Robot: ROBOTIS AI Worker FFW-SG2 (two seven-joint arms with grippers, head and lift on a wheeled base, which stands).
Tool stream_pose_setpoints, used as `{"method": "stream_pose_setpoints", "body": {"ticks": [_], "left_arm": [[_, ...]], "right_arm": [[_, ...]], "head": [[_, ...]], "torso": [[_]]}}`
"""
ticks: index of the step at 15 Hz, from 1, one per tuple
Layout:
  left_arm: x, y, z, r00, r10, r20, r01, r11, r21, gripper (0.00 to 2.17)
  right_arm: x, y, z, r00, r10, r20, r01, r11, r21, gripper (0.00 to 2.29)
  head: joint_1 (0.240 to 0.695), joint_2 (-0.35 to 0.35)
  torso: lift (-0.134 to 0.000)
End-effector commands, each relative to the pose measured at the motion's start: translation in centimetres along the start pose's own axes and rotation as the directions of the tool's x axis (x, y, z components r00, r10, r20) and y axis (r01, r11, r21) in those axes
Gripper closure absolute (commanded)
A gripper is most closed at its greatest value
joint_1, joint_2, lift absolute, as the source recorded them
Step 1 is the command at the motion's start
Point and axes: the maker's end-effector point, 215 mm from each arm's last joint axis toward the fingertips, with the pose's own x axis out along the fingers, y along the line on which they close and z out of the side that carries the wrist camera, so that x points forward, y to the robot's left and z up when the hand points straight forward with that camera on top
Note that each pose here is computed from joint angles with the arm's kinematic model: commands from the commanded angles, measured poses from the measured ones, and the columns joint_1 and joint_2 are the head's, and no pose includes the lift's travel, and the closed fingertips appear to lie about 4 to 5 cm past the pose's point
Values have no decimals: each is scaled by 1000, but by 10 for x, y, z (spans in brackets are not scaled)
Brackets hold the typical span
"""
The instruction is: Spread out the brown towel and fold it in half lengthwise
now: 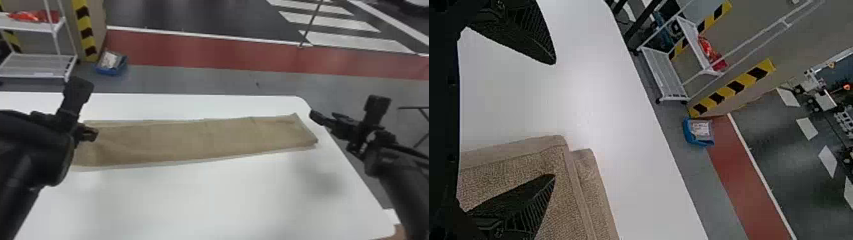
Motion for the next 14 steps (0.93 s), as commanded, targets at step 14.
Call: {"method": "stream_pose_setpoints", "body": {"ticks": [14], "left_arm": [[13, -16, -18, 961, -273, -46, 252, 931, -263, 653]], "right_arm": [[-12, -13, -18, 999, -9, -34, 9, 1000, -13, 110]], "head": [[695, -254]], "torso": [[-128]]}}
